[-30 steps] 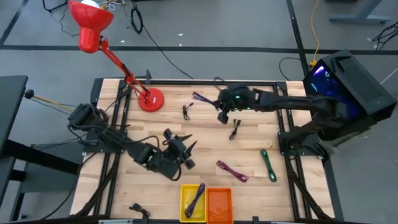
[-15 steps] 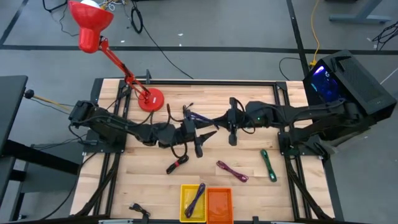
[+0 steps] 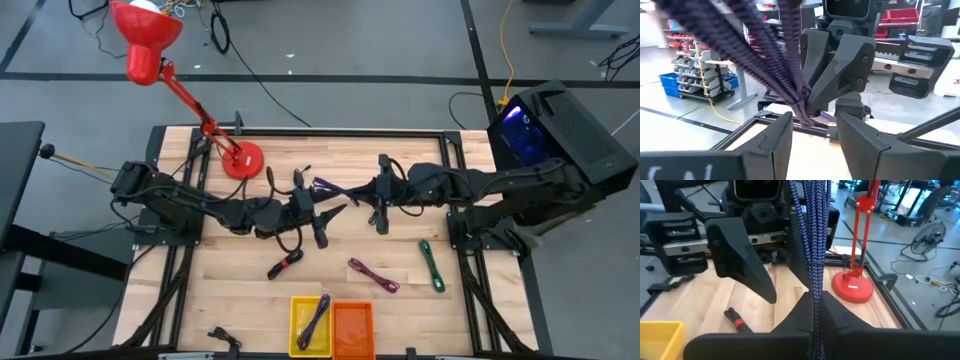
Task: Pick & Place USB Port
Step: Put the blue charger cable into the yellow bin
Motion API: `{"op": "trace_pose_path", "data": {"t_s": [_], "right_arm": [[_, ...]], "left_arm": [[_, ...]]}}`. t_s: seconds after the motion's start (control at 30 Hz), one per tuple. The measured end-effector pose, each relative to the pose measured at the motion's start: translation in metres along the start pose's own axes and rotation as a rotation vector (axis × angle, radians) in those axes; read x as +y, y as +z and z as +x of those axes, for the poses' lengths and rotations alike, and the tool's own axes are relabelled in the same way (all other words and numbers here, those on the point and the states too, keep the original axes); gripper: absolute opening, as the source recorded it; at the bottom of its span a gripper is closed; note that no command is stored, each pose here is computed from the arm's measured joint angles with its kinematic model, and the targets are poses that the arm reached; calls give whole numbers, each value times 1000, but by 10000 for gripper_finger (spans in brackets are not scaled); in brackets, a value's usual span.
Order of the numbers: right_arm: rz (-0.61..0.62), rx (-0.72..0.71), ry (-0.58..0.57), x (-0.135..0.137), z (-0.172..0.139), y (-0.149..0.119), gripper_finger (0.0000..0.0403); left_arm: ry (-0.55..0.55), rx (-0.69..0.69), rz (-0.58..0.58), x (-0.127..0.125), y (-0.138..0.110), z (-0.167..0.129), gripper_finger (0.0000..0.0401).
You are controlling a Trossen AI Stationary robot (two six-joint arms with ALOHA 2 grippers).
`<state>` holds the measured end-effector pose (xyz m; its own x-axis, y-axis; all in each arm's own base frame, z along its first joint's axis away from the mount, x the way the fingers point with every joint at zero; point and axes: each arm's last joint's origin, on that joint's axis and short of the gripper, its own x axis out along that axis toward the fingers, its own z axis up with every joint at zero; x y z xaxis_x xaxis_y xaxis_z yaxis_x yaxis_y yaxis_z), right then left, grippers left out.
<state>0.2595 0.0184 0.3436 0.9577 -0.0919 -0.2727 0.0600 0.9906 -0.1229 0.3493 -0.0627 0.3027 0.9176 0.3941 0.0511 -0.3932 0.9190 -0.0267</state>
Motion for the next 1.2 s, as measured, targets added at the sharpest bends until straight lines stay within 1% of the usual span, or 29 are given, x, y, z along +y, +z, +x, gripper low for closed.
{"op": "trace_pose_path", "data": {"t_s": [0.17, 0.47, 0.57, 0.73, 0.83, 0.9, 0.97, 1.0, 1.2], "right_arm": [[4, 0, 4, 3, 0, 0, 4], [-3, -6, 27, 13, -2, 1, 3], [-13, 31, 58, 18, 0, -6, 1], [-9, 14, 55, 19, -1, -4, 1], [-16, 17, 16, 18, -1, -5, 1], [-19, 13, 6, 17, -2, -4, 1], [-20, 15, 2, 16, -2, -4, 1], [-20, 15, 2, 16, -2, -4, 1], [-24, 12, -3, 16, -2, -4, 6]], "left_arm": [[-44, -45, -29, -1, 5, 0, 160], [-35, -77, -24, 0, 8, 0, 160], [-32, -101, -34, 1, 12, 0, 160], [-35, -111, -22, 1, 13, 0, 157], [-49, -107, -31, 1, 12, 0, 131], [-50, -107, -43, 1, 12, 0, 94], [-50, -106, -39, 1, 12, 0, 40], [-50, -106, -38, 1, 12, 0, 29], [-50, -105, -31, 1, 12, 0, 29]]}}
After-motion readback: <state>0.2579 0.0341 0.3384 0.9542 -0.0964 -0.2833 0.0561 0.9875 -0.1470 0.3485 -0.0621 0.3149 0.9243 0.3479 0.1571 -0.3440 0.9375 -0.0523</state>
